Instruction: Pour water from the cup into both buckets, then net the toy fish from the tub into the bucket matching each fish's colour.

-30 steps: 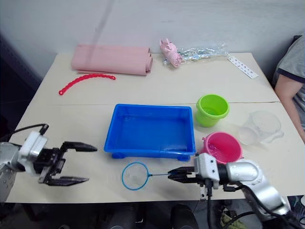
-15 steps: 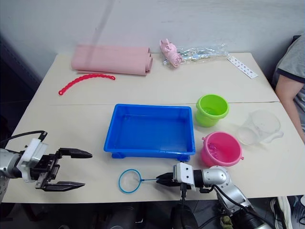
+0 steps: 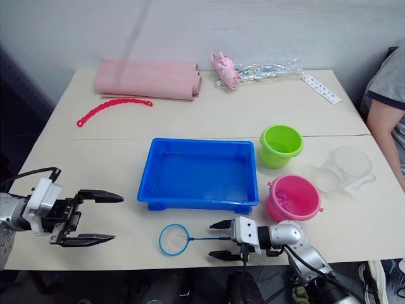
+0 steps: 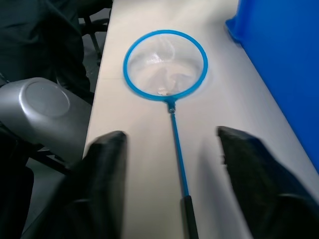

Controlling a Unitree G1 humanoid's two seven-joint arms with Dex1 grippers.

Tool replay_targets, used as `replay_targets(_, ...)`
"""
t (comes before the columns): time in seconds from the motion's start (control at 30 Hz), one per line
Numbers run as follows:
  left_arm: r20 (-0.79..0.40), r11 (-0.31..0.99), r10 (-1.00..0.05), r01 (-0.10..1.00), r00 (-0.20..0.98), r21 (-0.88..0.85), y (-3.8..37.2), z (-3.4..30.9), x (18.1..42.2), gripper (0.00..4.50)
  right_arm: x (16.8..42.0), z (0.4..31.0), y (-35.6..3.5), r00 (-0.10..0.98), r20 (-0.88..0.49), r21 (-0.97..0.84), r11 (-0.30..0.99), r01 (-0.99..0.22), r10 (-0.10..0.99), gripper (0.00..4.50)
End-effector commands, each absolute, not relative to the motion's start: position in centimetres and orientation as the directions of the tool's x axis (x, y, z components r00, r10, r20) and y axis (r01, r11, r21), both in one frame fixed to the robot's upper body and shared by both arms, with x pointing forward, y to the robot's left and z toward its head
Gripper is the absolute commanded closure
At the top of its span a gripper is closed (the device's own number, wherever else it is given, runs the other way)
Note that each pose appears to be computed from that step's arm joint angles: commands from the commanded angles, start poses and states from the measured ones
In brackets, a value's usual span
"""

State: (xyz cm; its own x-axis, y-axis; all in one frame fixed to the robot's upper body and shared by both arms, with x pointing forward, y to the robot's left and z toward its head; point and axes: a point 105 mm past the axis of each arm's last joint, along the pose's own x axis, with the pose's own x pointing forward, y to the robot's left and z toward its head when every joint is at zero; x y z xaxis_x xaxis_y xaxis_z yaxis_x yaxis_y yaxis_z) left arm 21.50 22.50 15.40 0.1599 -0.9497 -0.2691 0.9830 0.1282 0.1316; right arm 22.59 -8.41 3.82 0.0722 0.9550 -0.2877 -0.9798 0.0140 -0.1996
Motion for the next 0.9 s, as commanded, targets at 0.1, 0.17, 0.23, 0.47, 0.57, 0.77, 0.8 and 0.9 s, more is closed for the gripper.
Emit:
replay_targets(0.1,-0.295,0.242,-0.915,0.96,0.274,0.139,24.2,15.2,21.4,0.0,19.7,9.6,-11.2,0.042,-0.233,-0.244,-0.016,-0.97,0.972,0.02)
replay_targets(0.17,-0.337,0.306,-0.878,0.94,0.34,0.15,25.3,14.7,21.4,0.0,19.1,11.2,-12.4,0.063,-0.231,-0.249,0.004,-0.969,0.971,0.02)
replay_targets(0.23,-0.382,0.402,-0.81,0.895,0.445,0.191,26.8,14.0,21.8,0.0,18.6,12.9,-13.8,0.1,-0.239,-0.245,0.039,-0.969,0.966,0.02)
replay_targets(0.47,-0.394,0.609,-0.621,0.733,0.678,0.303,32.7,12.1,22.7,0.0,18.9,18.0,-21.8,0.422,-0.34,-0.338,0.309,-0.889,0.84,0.02)
replay_targets(0.57,-0.4,0.613,-0.6,0.72,0.693,0.326,33.3,11.5,22.3,0.0,19.4,19.6,-25.8,0.537,-0.385,-0.413,0.381,-0.828,0.751,0.02)
replay_targets(0.77,-0.382,0.634,-0.564,0.68,0.732,0.367,33.9,11.0,22.9,0.0,21.4,19.9,-29.4,0.65,-0.357,-0.506,0.445,-0.739,0.671,0.02)
replay_targets(0.8,-0.373,0.629,-0.569,0.68,0.733,0.377,33.8,11.1,23.0,0.0,21.7,19.8,-29.6,0.654,-0.353,-0.515,0.444,-0.733,0.669,0.02)
replay_targets(0.9,-0.36,0.611,-0.574,0.677,0.735,0.409,33.5,11.3,23.2,0.0,22.3,19.5,-29.6,0.655,-0.33,-0.528,0.442,-0.725,0.68,0.02)
